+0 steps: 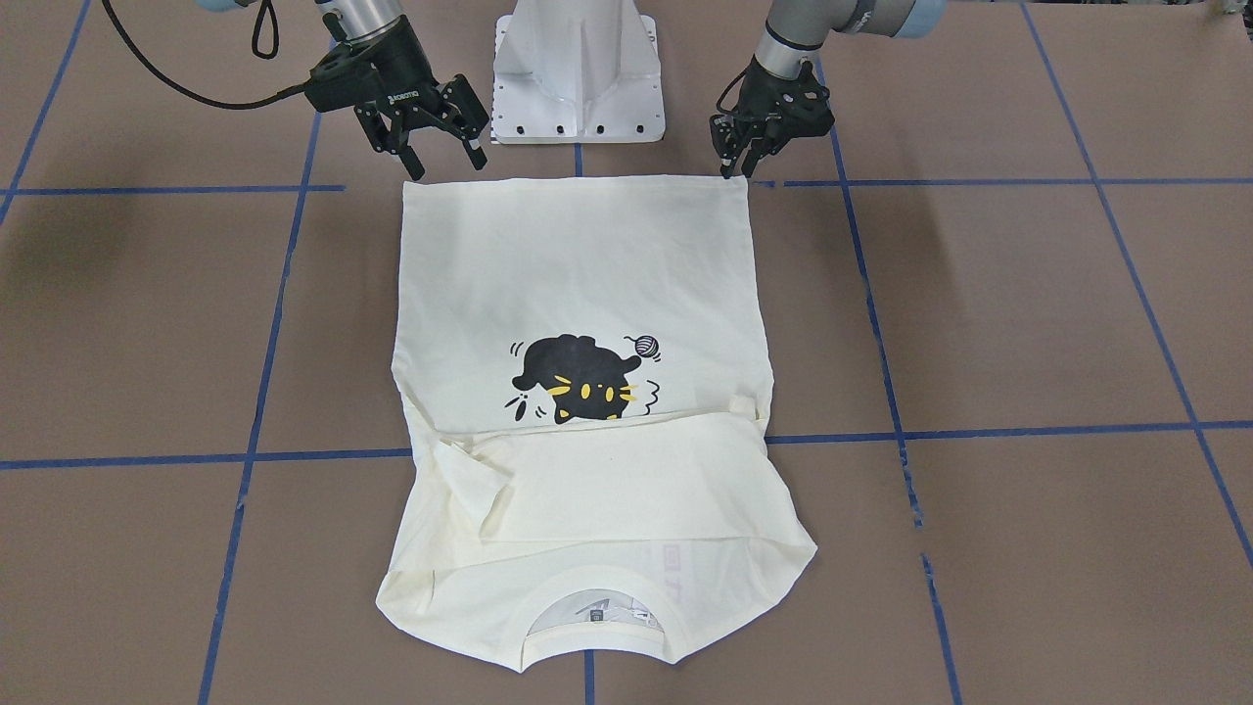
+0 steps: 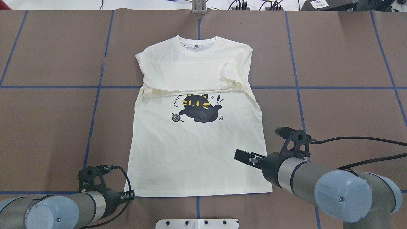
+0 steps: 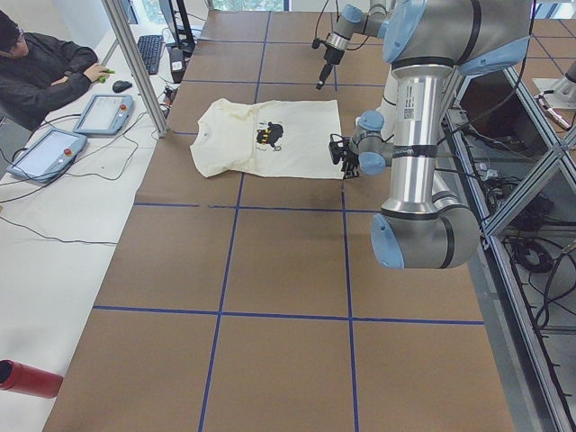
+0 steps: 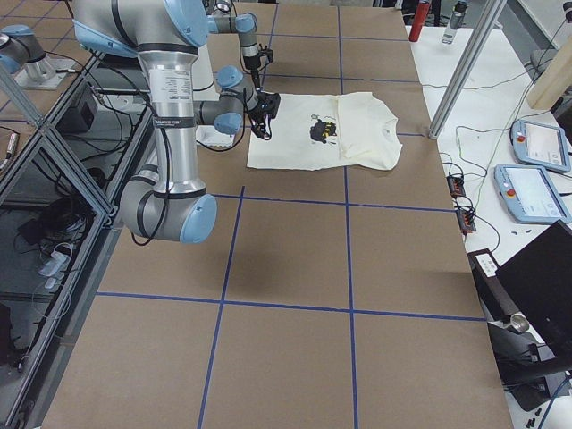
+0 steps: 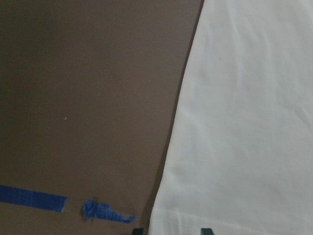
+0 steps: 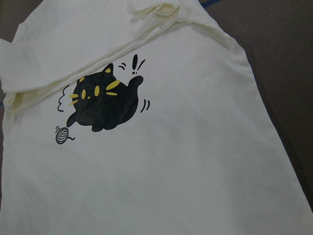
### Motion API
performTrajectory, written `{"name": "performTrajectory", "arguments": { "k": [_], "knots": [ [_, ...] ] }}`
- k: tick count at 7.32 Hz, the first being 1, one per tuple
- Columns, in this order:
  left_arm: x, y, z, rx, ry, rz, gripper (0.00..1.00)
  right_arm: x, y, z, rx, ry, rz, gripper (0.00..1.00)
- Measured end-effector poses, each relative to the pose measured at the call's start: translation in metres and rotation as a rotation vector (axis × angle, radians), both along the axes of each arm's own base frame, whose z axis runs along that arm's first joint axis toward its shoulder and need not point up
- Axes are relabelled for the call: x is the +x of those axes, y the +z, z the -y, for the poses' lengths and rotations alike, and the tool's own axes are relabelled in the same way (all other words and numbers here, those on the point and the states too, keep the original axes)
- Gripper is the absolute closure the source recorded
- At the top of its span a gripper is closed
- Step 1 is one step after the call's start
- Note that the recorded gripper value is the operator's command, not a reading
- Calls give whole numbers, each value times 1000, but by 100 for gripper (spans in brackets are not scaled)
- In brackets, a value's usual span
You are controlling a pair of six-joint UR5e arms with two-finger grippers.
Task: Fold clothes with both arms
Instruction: 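Align both grippers at the hem corners and grasp the hem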
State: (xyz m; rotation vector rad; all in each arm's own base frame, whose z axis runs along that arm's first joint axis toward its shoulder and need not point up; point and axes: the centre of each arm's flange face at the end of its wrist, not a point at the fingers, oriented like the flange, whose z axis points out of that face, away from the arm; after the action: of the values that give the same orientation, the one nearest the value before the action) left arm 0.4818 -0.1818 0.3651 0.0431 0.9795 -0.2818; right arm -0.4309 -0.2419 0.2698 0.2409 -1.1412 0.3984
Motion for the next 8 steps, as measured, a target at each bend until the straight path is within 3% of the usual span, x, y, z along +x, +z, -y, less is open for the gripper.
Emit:
{"name": "performTrajectory", "arguments": {
  "k": [4,6,8],
  "knots": [
    [1,4,0,1,3,29,58,0,0,0,1,3,-1,1],
    [2,4,0,1,4,34,80,0,0,0,2,3,-1,0],
    [2,4,-1,1,5,35,80,0,0,0,2,4,-1,0]
  ]
}}
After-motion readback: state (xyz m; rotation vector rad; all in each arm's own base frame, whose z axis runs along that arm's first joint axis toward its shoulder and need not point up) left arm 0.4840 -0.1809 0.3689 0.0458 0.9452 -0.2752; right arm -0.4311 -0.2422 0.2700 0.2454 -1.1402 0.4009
